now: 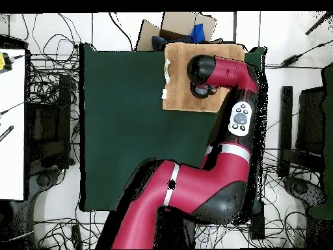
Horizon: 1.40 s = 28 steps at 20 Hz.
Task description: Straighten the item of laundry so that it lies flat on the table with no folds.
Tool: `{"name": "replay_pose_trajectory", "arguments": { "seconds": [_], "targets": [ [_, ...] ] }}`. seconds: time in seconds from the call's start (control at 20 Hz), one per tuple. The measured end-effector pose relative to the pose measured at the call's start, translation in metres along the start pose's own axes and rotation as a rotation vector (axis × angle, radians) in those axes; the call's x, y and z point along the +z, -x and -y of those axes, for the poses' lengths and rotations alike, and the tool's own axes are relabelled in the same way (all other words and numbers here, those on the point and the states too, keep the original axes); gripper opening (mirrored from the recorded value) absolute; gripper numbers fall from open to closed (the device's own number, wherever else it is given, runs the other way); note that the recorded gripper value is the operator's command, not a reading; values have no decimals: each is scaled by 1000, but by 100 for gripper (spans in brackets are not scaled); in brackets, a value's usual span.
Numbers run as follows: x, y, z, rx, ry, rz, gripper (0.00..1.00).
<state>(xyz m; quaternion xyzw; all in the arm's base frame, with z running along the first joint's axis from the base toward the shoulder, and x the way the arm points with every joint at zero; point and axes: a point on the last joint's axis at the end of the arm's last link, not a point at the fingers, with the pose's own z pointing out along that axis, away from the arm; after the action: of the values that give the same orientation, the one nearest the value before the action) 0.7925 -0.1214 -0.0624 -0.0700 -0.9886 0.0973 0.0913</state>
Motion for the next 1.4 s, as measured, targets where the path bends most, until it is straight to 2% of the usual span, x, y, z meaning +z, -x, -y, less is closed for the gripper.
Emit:
{"name": "replay_pose_trajectory", "arguments": {
  "seconds": [0.15, 0.3, 0.7, 1.0, 1.1, 1.4],
  "targets": [
    [-1, 8, -2, 1, 0, -28, 0],
    [-2, 14, -4, -2, -7, -28, 0],
    [-7, 30, -12, -13, -28, 36, 0],
    [-12, 40, -14, -20, -27, 166, 0],
    [-11, 39, -11, -16, -21, 232, 0],
    [-8, 30, -8, -8, -12, 325, 0]
  ]
}}
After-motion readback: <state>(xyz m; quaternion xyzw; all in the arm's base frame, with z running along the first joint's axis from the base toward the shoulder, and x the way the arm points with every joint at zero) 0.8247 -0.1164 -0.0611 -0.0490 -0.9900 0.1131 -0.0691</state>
